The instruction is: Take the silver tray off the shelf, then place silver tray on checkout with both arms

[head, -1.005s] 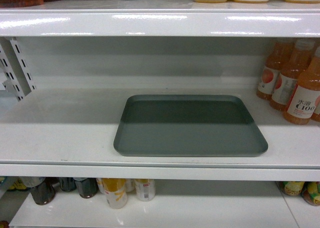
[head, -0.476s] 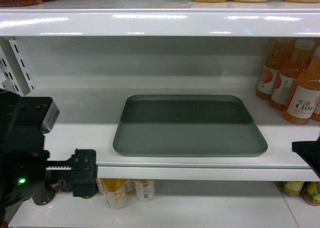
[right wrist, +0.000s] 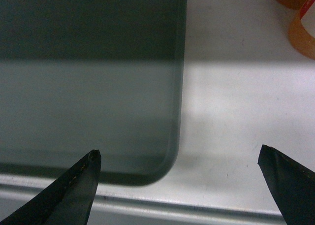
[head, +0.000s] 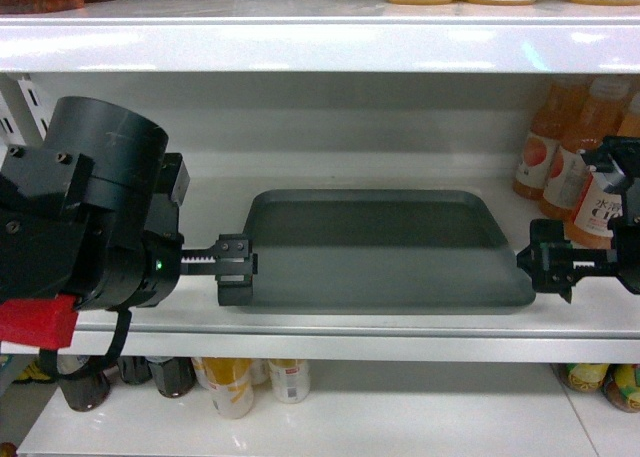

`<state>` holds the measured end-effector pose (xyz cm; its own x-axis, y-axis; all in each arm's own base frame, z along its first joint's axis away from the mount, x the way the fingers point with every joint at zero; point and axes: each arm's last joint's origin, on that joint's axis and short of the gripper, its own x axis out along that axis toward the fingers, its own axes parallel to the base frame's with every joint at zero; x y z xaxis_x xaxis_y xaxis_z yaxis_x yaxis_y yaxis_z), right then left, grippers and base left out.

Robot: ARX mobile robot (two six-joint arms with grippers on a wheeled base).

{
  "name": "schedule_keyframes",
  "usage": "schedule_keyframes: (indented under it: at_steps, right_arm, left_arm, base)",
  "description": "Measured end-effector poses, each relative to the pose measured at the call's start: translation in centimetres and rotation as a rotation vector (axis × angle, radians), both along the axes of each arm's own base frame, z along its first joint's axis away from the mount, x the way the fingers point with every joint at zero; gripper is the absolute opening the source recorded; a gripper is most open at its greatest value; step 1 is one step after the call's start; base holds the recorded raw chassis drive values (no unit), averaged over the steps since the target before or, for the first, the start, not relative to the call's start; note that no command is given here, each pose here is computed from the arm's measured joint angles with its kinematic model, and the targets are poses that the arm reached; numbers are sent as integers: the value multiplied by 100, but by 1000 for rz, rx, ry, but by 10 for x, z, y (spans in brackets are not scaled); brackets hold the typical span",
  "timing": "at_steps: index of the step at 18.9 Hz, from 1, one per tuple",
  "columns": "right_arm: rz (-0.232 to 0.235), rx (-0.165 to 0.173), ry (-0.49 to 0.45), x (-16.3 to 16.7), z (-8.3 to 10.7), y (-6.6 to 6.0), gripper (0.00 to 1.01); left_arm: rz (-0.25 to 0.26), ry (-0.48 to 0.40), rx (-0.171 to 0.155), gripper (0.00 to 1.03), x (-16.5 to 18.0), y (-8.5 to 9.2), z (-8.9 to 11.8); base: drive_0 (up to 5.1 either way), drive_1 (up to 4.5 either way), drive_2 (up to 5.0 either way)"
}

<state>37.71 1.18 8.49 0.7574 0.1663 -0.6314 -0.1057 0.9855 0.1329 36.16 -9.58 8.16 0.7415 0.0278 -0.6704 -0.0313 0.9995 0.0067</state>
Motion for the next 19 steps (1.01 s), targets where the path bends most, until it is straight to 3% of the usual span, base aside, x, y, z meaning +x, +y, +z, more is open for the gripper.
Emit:
schedule_keyframes:
  at_steps: [3, 5, 8, 12, 15, 19]
  right_arm:
    - [-37, -8, 16, 35, -5, 0, 98]
    - [-48, 4, 24, 51, -8, 0, 98]
    - [-60, -9, 51, 71, -16, 3, 98]
    - [-58, -21, 44, 94, -13, 9, 98]
    - [-57, -28, 90, 101, -23, 10, 98]
    - [-48, -70, 145, 110, -35, 12, 98]
  left_arm:
    - [9, 34, 9, 98, 19, -1, -7]
    - [22, 61, 6, 98, 28, 0, -14]
    - [34, 78, -8, 98, 39, 1, -19]
    - [24, 115, -10, 98, 51, -2, -26]
    - [12, 140, -6, 98, 58, -8, -33]
    - [0, 139, 10, 98, 68, -12, -32]
  base:
    - [0, 0, 0]
    - [0, 0, 0]
    - [0, 0, 0]
    - [0, 0, 0]
    - [0, 0, 0]
    - [0, 0, 0]
